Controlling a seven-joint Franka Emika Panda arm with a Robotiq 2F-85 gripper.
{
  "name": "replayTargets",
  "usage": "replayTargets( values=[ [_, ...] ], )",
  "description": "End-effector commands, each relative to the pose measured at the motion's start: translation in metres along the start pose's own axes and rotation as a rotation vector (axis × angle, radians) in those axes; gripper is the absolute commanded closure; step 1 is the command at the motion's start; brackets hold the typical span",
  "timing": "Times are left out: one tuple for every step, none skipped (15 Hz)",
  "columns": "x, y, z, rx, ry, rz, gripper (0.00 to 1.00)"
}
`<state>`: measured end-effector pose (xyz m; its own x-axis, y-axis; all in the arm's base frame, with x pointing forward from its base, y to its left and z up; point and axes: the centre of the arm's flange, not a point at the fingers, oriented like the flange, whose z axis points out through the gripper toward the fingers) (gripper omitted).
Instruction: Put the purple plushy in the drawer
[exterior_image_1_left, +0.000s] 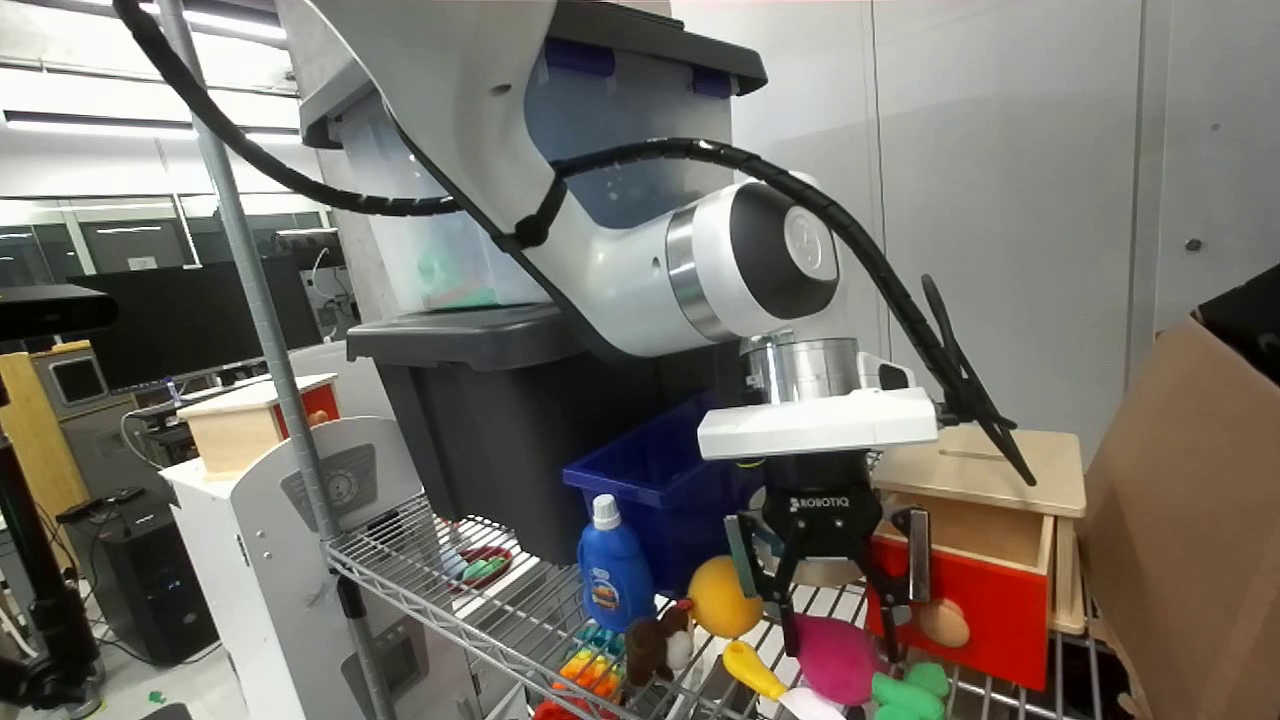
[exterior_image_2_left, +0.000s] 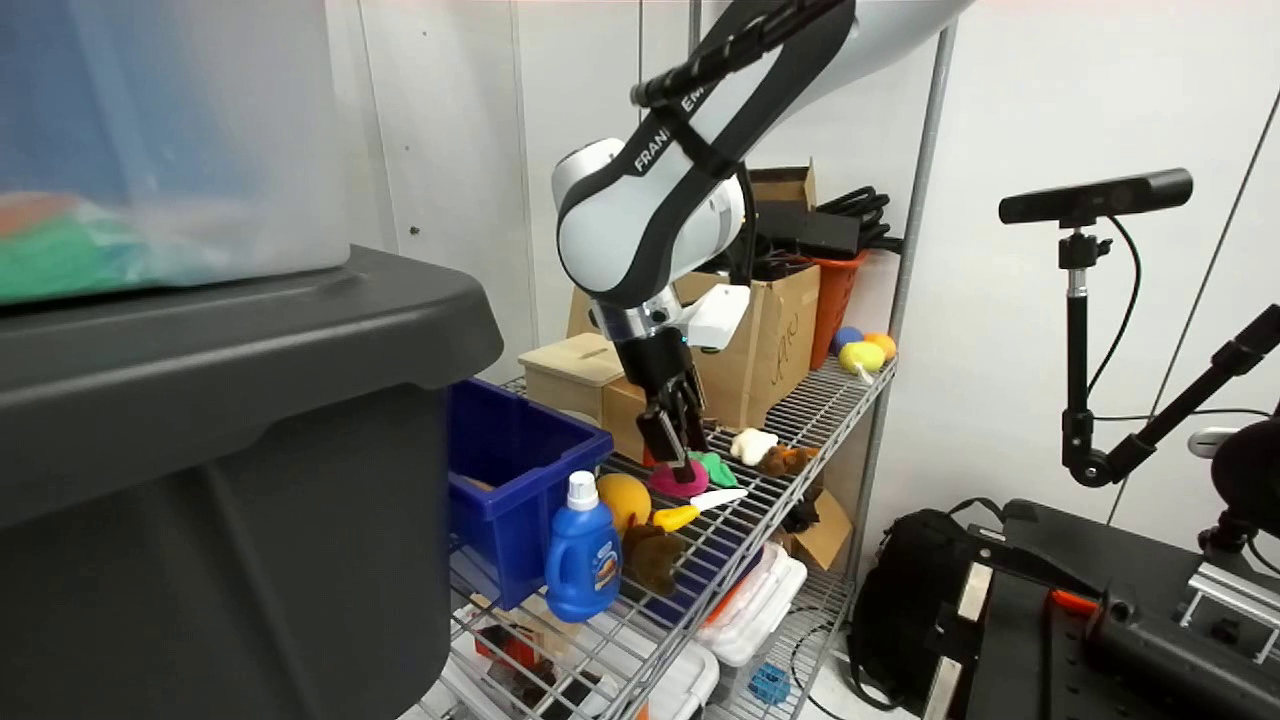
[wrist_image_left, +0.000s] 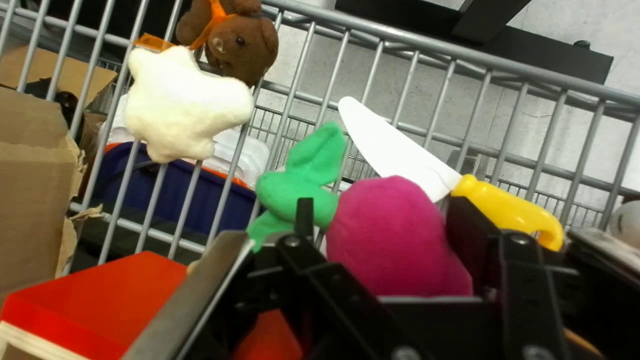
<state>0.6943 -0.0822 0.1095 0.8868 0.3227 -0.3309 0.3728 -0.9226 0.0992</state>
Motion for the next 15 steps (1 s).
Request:
replayTargets(
  values=[
    [0.01, 0.003, -0.002, 0.001, 0.022, -0.029, 0.62],
    [0.01, 0.003, -0.002, 0.001, 0.023, -0.031, 0.7],
    [0.011, 0.003, -0.002, 0.001, 0.023, -0.035, 0.77],
    [0.011, 0.003, -0.002, 0.003, 0.025, -0.038, 0.85],
    [0.012, 0.003, -0.002, 0.004, 0.027, -0.04, 0.92],
    [0.012, 0.002, -0.002, 0.003, 0.027, -0.042, 1.0],
    [0.012, 0.002, -0.002, 0.003, 0.028, -0.044, 1.0],
    [0.012, 0.002, -0.003, 0.002, 0.029, -0.047, 1.0],
    [0.012, 0.002, -0.004, 0.001, 0.03, -0.048, 1.0],
    [0.011, 0.0, -0.007, 0.0, 0.033, -0.051, 0.99],
    [0.011, -0.001, -0.009, -0.002, 0.031, -0.052, 0.99],
    [0.01, 0.0, -0.009, -0.002, 0.022, -0.047, 1.0],
    [0.009, -0.001, -0.009, 0.0, 0.024, -0.047, 0.99],
    [0.008, -0.001, -0.01, -0.001, 0.018, -0.044, 0.99],
    [0.007, -0.002, -0.012, -0.003, 0.017, -0.043, 0.99]
  ],
)
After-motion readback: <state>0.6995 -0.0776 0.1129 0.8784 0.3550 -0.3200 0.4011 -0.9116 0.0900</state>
